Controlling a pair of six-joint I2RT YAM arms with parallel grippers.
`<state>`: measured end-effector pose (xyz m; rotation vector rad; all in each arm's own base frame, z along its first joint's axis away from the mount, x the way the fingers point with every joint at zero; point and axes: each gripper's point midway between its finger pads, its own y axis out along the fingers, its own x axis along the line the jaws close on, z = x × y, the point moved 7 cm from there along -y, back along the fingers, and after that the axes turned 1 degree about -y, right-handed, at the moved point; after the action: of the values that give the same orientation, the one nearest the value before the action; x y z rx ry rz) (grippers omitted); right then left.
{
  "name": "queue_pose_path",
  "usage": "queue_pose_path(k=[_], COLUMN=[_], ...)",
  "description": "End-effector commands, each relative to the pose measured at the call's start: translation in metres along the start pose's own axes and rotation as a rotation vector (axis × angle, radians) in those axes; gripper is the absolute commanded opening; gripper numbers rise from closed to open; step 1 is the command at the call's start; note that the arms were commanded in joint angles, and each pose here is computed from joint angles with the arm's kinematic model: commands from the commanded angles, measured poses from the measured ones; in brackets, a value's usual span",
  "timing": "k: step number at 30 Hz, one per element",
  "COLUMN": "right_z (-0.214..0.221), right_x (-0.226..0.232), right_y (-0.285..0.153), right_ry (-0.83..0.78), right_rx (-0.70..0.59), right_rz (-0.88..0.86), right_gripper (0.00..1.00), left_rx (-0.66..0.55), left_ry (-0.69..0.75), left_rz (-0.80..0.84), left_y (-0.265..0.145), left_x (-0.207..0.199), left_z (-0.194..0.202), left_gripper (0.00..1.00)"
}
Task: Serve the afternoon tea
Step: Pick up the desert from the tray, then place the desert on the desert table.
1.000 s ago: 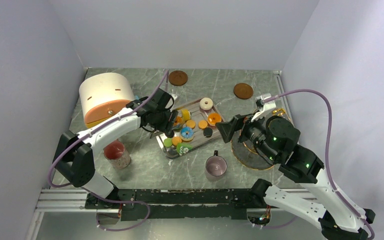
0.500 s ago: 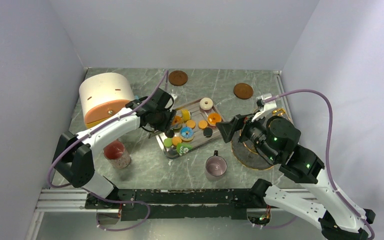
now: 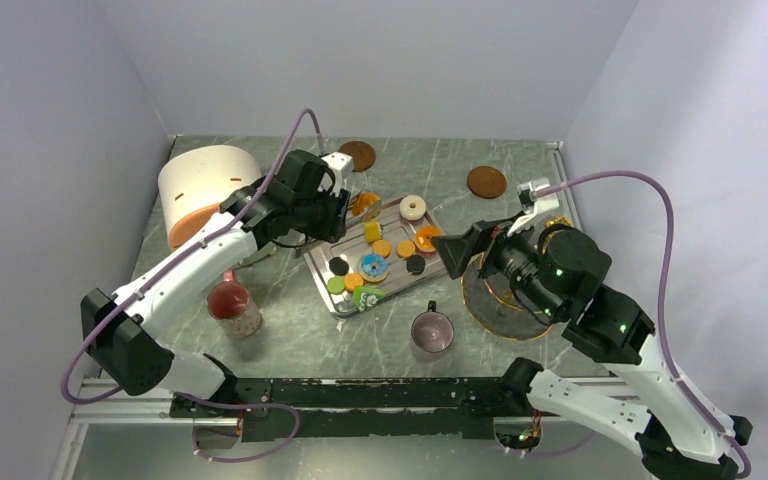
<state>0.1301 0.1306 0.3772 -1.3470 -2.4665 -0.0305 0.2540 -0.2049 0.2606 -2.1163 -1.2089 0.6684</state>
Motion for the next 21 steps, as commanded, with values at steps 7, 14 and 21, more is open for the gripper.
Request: queue_pose_path(k=[7,14,21], right_z=[-0.044,-0.060,-0.066], right_x=[0.016,0.020,0.017], right_y=[-0.018,-0.031,-0.044], right_ry=[0.037,0.059,0.081], right_rx=[-0.128,-0.198,-0.265], right_rz=[-0.095,-0.139,-0.149], right_gripper=[0.99,0.98,0.98], left_rx=[-0.176,-0.274,-0.299], left_ry=[-0.048,-0.028,-0.021], left_rz=[0.329,0.533,0.654], left_y=[-0.031,-0.051,-0.056], left_x=[-0.065,-0.125,-0.166], left_z=[-0.051,-0.075,-0.080], left_gripper=[0.41,0.40,0.38])
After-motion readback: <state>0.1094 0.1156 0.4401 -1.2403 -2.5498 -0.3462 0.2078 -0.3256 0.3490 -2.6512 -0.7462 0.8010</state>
